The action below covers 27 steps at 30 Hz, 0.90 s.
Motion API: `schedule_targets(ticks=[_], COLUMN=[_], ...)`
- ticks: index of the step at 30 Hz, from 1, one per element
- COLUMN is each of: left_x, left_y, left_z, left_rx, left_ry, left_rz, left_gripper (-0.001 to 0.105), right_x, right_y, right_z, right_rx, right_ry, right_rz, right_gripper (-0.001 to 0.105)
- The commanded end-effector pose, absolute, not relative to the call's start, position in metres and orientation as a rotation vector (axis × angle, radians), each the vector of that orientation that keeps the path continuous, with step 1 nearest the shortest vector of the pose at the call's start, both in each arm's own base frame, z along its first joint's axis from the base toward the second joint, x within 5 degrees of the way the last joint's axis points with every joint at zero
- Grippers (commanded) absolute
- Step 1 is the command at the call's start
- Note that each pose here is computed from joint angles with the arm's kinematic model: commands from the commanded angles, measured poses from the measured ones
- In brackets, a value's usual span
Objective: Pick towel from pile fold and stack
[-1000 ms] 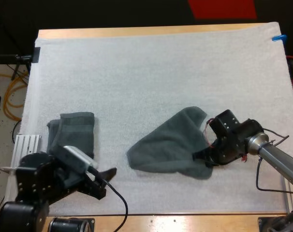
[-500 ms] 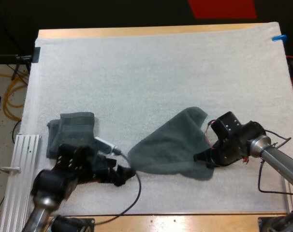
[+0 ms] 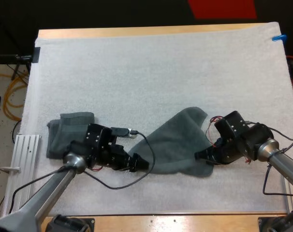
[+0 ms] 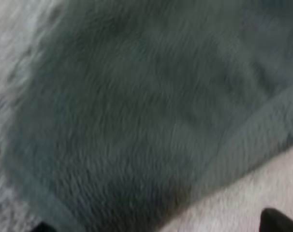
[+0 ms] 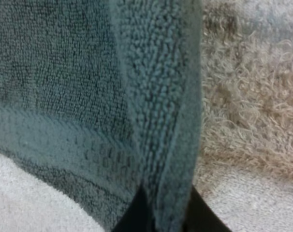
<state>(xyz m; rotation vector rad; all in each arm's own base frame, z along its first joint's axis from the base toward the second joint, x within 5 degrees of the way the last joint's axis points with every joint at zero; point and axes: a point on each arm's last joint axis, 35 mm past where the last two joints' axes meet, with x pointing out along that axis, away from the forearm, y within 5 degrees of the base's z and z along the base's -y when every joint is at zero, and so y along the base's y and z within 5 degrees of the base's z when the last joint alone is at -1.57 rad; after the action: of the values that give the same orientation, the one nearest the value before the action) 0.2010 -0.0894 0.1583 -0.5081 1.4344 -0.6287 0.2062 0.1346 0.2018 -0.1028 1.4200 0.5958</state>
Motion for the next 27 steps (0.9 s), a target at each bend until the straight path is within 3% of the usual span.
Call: schedule_targets(ticks=[1,6,9,13,14,16,17,23,27], left_x=[0.204,0.21,0.211,0.212,0.211,0.211,0.211,0.21,0.205], left_y=[-0.092,-0.095,-0.098,-0.098,-0.099,-0.099,-0.099,-0.102,-0.101], left_z=[0.157,0.138,0.133,0.131,0.132,0.132,0.133,0.169,0.232], left_rx=[-0.535,-0.583,-0.634,-0.656,-0.665,-0.68,-0.696,-0.76,-0.754], left_ry=[1.43,1.488,1.514,1.521,1.525,1.532,1.535,1.462,1.322], left_rz=[-0.653,-0.653,-0.711,-0.716,-0.723,-0.737,-0.757,-0.891,-0.988], left_gripper=[0.073,0.073,0.067,0.04,0.024,0.003,0.0,0.0,0.0], right_x=[0.205,0.205,0.206,0.208,0.209,0.209,0.209,0.201,0.185], right_y=[0.134,0.134,0.134,0.135,0.136,0.136,0.136,0.132,0.122], right_z=[0.204,0.204,0.204,0.205,0.205,0.207,0.209,0.238,0.281], right_rx=[-0.102,-0.102,-0.101,-0.098,-0.096,-0.092,-0.09,-0.067,-0.039], right_ry=[1.408,1.408,1.403,1.382,1.373,1.356,1.343,1.206,1.03], right_rz=[0.6,0.6,0.601,0.606,0.609,0.615,0.618,0.652,0.688], right_gripper=[0.0,0.0,0.0,0.0,0.0,0.0,0.0,0.0,0.0])
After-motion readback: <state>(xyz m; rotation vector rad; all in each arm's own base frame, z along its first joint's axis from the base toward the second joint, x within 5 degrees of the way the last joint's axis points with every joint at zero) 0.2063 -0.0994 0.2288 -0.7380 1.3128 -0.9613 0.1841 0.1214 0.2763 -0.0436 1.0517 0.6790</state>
